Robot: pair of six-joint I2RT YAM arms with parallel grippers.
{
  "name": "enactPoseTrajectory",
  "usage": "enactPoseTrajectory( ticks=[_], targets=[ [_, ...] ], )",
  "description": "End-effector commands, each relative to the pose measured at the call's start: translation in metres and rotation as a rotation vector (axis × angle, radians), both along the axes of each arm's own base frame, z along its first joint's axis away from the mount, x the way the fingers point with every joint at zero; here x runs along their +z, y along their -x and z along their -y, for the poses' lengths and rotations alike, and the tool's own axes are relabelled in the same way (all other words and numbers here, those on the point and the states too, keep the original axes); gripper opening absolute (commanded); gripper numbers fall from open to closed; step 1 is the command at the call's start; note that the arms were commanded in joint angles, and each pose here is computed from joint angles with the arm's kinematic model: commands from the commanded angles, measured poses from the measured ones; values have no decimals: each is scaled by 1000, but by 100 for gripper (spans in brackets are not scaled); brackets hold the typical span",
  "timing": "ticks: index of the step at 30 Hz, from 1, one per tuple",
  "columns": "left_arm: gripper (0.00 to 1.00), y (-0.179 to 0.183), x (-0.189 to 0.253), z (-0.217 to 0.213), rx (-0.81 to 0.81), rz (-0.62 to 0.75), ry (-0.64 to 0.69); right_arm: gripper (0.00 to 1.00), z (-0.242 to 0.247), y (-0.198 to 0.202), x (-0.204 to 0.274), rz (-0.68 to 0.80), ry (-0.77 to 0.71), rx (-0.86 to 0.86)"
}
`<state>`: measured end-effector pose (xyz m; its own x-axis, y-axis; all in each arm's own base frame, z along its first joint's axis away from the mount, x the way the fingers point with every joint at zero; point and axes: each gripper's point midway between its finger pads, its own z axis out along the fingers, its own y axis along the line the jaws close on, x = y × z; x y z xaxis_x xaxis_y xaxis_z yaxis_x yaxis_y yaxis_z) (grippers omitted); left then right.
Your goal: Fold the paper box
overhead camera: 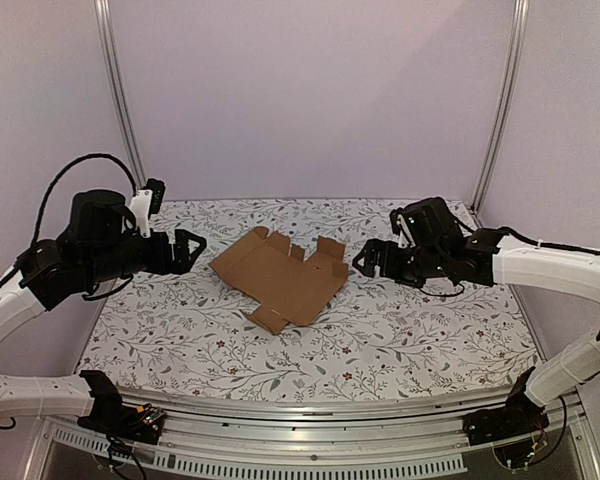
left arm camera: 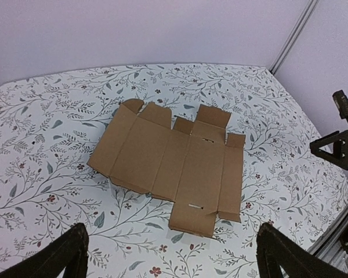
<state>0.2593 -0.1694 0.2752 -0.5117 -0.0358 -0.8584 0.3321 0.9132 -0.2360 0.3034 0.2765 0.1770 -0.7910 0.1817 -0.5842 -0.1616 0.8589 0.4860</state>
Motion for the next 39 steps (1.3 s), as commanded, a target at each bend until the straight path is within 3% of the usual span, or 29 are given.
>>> enactPoseTrajectory(
  ticks=[1, 9, 18, 30, 39],
  targets=[
    [99, 7, -4, -2, -17, -21, 11, 97, -29, -8, -15, -63, -179, -65],
    [99, 13, 4, -8, -19, -7, -1, 95, -45, -23, -55, -111, -235, -127],
    [99, 20, 49, -32, -3, 118, -110, 94, -71, -27, -85, -186, -312, -102],
    [99, 23, 33, -28, -37, 124, -100, 90, -93, -35, -123, -252, -408, -106],
    [99, 21, 28, -32, -20, 110, -115, 80, -96, -39, -154, -289, -533, -174]
  ],
)
